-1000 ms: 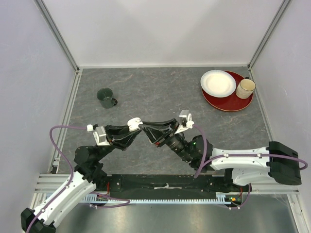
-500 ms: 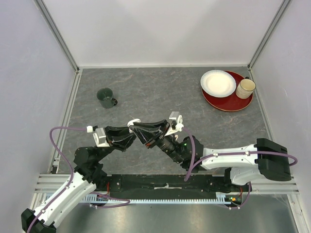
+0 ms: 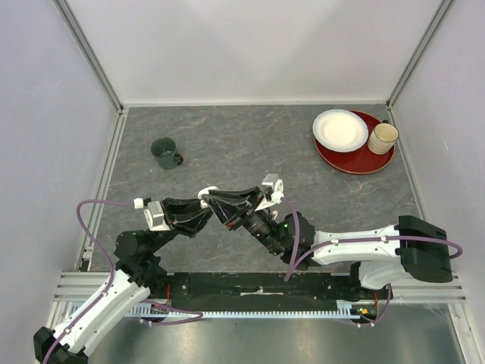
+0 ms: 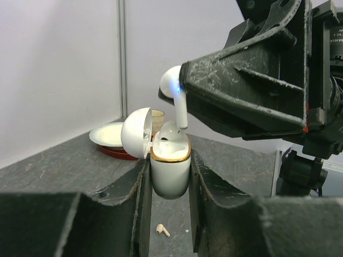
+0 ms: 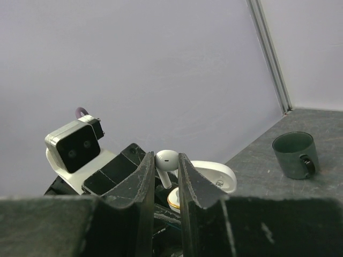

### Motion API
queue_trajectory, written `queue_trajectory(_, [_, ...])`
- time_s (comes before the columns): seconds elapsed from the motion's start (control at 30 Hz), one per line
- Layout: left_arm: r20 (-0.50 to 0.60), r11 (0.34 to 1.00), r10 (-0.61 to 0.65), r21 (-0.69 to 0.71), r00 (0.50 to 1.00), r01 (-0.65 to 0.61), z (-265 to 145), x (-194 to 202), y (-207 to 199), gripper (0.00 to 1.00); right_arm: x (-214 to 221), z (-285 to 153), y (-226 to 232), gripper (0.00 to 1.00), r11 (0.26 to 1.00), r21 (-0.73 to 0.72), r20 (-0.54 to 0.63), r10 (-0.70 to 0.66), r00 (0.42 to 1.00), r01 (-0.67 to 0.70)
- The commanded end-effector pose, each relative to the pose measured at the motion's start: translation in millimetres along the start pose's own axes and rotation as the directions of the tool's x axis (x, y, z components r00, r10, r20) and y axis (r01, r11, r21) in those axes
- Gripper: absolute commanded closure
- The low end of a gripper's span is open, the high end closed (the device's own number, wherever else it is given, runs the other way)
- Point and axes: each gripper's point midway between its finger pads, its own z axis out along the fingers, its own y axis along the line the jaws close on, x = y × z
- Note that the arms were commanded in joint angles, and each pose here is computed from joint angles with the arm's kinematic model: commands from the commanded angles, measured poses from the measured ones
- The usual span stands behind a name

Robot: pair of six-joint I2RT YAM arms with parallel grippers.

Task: Insert the wireless bluetooth earbuds into the charging case
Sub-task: Place the earbud in the charging case.

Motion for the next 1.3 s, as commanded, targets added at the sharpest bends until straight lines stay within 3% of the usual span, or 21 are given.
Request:
queue_trajectory(0.0, [0.066,0.999,0.039,0.017,0.997,-0.04,2.3,-18.5,-4.0,0.98,-5.1,6.4,7.1,1.0,0.999,-0.001,0.018,0.034,0.999,-0.034])
queue_trajectory(1.27, [0.097,0.999,0.046,0.011,0.994,-0.047,-0.9,-27.6,-5.6,0.98,14.9,2.1,-16.1,1.0,0.995,0.099,-0.02,0.007,1.0,-0.005])
